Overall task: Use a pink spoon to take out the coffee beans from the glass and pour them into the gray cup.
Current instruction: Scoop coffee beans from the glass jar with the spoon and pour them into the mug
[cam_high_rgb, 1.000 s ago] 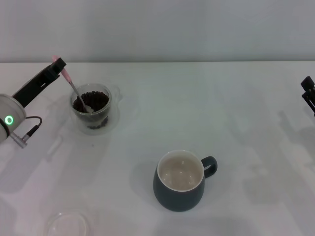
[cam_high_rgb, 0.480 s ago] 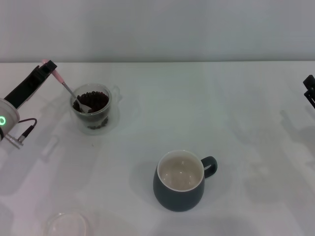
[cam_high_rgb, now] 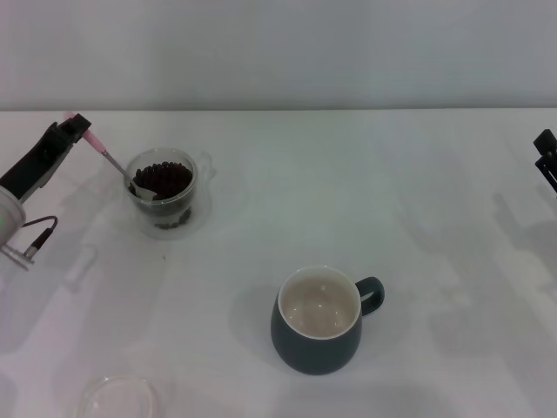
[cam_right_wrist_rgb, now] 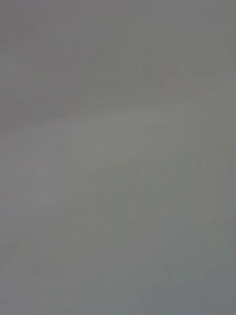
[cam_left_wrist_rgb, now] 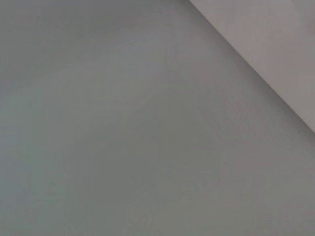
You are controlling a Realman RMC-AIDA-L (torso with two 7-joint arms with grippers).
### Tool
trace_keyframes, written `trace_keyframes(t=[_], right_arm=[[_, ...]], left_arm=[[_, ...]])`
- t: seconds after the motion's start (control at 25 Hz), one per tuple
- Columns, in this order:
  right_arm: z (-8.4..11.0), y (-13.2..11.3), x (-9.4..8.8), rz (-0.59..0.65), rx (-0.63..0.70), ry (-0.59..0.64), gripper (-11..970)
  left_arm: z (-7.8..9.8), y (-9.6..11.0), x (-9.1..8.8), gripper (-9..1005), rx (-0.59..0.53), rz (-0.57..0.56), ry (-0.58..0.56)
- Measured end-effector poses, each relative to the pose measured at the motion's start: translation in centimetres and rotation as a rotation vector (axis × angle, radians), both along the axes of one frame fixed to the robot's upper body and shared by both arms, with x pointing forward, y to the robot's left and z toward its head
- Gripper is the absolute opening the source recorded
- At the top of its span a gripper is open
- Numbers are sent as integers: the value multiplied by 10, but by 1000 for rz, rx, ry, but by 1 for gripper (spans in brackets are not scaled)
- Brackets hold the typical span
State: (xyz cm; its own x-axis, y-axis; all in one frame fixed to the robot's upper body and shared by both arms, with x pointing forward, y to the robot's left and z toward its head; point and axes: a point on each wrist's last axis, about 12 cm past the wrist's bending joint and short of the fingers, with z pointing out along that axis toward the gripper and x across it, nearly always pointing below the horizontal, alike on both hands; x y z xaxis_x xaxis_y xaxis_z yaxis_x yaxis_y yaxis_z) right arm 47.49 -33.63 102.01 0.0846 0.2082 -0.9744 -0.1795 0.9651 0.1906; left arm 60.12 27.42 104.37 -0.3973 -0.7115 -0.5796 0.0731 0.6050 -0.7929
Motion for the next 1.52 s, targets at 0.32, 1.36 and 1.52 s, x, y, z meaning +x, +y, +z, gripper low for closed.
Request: trace_keyframes(t=[0.32, 1.36, 1.52], right_arm=[[1, 2, 6, 5, 2, 6, 814], [1, 7, 12, -6, 29, 8, 814], [1, 7, 12, -14, 33, 8, 814]], left_arm=[[0, 2, -1, 126, -26, 6, 7], [15, -5, 14, 127, 83, -24, -70], [15, -5, 16, 127, 89, -22, -65]])
